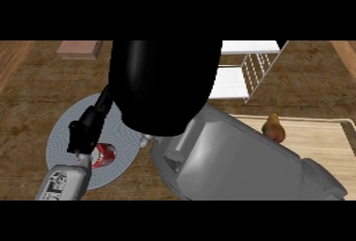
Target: Pick the sweet potato from the tray and place it in the tiered shelf
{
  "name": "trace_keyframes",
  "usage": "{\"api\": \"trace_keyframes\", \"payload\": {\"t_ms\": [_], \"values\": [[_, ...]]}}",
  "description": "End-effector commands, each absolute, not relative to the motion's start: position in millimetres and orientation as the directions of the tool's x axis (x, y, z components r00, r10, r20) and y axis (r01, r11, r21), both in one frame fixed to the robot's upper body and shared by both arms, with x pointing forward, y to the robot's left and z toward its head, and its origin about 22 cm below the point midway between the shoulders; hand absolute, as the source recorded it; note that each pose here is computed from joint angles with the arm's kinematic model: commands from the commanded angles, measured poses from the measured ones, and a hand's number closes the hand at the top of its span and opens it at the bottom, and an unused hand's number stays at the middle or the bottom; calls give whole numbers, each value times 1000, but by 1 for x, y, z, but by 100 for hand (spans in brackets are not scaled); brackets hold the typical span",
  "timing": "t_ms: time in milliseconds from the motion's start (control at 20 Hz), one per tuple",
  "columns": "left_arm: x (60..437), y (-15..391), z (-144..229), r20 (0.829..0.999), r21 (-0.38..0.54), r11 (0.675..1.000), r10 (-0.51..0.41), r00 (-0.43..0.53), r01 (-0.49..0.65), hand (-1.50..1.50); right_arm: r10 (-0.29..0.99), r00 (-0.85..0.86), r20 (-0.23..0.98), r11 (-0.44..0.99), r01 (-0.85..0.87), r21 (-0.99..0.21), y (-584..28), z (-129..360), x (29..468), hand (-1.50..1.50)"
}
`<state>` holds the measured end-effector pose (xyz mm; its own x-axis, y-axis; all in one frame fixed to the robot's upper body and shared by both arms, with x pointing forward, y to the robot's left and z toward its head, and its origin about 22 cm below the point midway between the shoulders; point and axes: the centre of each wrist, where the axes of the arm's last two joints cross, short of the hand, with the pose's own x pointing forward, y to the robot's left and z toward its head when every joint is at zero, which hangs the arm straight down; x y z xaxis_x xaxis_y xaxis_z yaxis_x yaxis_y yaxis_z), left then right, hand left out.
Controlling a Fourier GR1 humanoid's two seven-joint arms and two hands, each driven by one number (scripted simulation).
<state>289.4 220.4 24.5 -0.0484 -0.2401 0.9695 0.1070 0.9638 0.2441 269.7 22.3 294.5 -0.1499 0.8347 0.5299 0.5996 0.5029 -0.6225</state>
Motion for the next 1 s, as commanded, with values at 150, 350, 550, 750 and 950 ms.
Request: {"api": "trace_keyframes", "payload": {"t_ms": [150,350,550,750,950], "values": [[286,218,15,968,250,961,-248,-31,116,0,801,63,595,415,658,-628,35,327,278,150],[288,214,22,972,233,965,-231,-31,117,0,831,61,553,389,647,-656,33,337,288,150],[290,219,13,971,240,965,-238,-29,107,0,870,72,488,313,685,-658,37,316,311,150],[295,222,19,971,240,966,-239,-28,97,0,862,101,496,304,681,-666,29,322,320,150],[279,218,10,975,221,969,-219,-28,107,0,923,86,376,208,710,-673,24,300,354,150]]}}
